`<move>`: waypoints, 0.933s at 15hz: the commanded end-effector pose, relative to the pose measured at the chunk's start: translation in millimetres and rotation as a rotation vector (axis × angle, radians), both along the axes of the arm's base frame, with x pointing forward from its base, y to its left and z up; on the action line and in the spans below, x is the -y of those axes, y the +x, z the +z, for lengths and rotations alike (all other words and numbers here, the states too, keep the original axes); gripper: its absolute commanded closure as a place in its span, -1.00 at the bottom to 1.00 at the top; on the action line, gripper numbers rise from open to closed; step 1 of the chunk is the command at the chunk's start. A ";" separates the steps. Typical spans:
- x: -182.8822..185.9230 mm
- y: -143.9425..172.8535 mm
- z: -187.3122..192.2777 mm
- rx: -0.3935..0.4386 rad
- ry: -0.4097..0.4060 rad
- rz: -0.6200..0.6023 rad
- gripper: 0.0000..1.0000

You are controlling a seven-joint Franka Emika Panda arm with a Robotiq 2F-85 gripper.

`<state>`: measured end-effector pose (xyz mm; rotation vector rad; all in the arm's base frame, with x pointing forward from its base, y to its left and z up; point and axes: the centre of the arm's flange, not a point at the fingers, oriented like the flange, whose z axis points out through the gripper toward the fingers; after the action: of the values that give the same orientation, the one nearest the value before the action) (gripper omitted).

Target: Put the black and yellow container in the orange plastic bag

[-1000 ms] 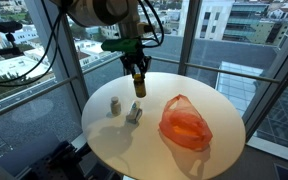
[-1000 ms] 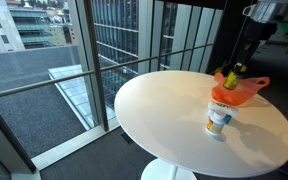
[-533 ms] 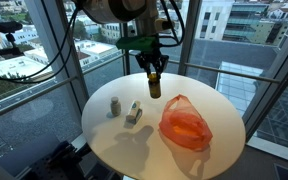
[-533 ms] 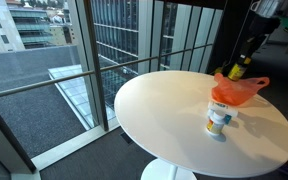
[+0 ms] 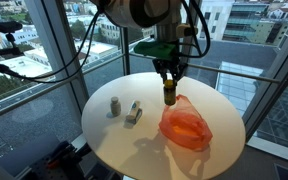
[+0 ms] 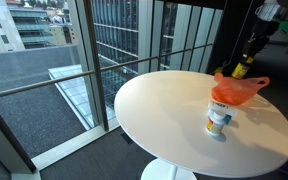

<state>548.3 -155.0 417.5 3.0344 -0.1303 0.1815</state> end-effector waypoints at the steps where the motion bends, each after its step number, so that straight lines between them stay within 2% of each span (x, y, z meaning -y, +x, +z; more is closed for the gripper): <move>1: 27.4 12.5 0.1 -0.017 0.028 -0.062 0.60; 8: 61.5 5.4 -28.7 -0.064 0.043 -0.113 0.60; 14: 66.4 1.0 -64.6 -0.120 0.043 -0.119 0.60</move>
<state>544.0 -216.7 359.4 3.0468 -0.3150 0.0230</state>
